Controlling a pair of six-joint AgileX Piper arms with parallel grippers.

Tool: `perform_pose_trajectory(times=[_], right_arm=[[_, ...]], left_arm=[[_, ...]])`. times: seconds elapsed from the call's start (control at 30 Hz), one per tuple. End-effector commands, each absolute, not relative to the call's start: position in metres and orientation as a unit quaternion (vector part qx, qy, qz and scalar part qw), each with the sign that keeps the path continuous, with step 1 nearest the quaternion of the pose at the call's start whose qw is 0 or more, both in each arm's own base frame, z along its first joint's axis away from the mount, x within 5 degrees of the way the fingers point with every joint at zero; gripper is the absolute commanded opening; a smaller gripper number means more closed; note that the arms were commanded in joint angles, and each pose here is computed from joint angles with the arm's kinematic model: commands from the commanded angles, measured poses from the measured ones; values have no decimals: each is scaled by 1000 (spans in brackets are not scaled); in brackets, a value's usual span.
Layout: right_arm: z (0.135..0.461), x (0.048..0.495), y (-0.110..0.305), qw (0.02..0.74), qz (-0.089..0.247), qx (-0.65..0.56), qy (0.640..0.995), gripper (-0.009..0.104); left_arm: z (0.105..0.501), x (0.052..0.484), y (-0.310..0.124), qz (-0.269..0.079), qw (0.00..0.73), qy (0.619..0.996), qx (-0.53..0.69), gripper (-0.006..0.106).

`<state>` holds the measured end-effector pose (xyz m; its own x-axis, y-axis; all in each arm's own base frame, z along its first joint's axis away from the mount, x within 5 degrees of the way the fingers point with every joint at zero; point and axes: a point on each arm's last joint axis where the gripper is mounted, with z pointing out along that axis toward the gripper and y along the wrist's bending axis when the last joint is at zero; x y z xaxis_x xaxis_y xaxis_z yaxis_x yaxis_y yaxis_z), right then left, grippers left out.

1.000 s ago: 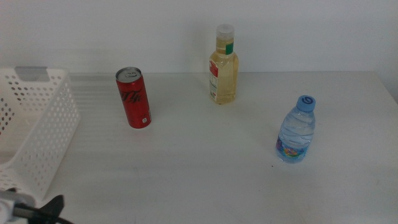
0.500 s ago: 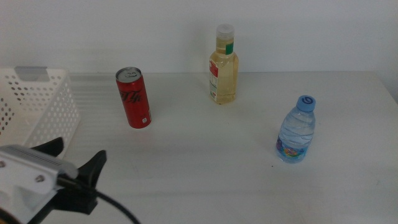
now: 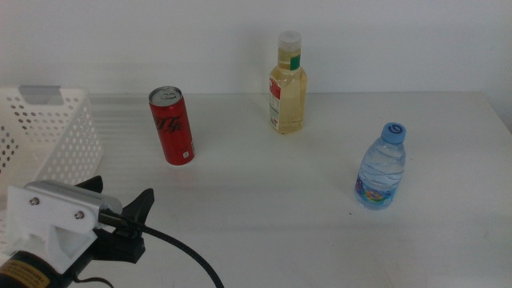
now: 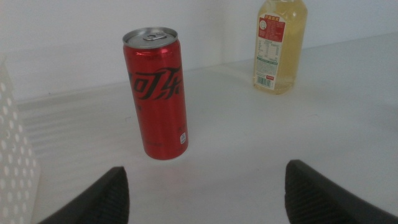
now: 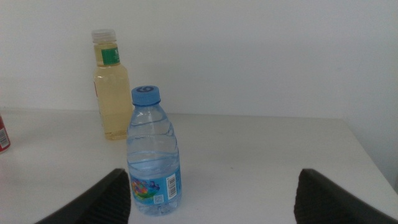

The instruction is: Use arms to grab the bottles and put them into the dustbin to the left of the table.

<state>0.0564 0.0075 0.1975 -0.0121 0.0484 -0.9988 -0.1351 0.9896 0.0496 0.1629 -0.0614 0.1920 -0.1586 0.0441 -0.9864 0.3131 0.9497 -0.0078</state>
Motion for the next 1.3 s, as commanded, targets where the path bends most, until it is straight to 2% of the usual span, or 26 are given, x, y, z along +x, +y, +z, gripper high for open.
perform_pose_trajectory(times=[0.0, 0.3, 0.43, 0.57, 0.7, 0.77, 1.27], right_arm=[[208, 54, 7, 740, 62, -35, 669, 75], [208, 54, 7, 740, 62, -35, 669, 75], [208, 54, 7, 740, 62, -35, 669, 75], [208, 54, 7, 740, 62, -35, 669, 75], [208, 54, 7, 740, 62, -35, 669, 75], [208, 54, 7, 740, 62, -35, 669, 75], [208, 54, 7, 740, 62, -35, 669, 75]], left_arm=[[209, 168, -64, -119, 681, 715, 104, 78], [208, 168, -63, -125, 678, 719, 90, 78], [208, 180, -59, -115, 673, 730, 41, 78], [201, 195, -66, -106, 658, 744, 52, 79], [197, 211, -74, -95, 649, 751, 67, 85], [198, 221, -78, -90, 660, 742, 73, 90], [193, 266, -92, -81, 658, 746, 67, 90]])
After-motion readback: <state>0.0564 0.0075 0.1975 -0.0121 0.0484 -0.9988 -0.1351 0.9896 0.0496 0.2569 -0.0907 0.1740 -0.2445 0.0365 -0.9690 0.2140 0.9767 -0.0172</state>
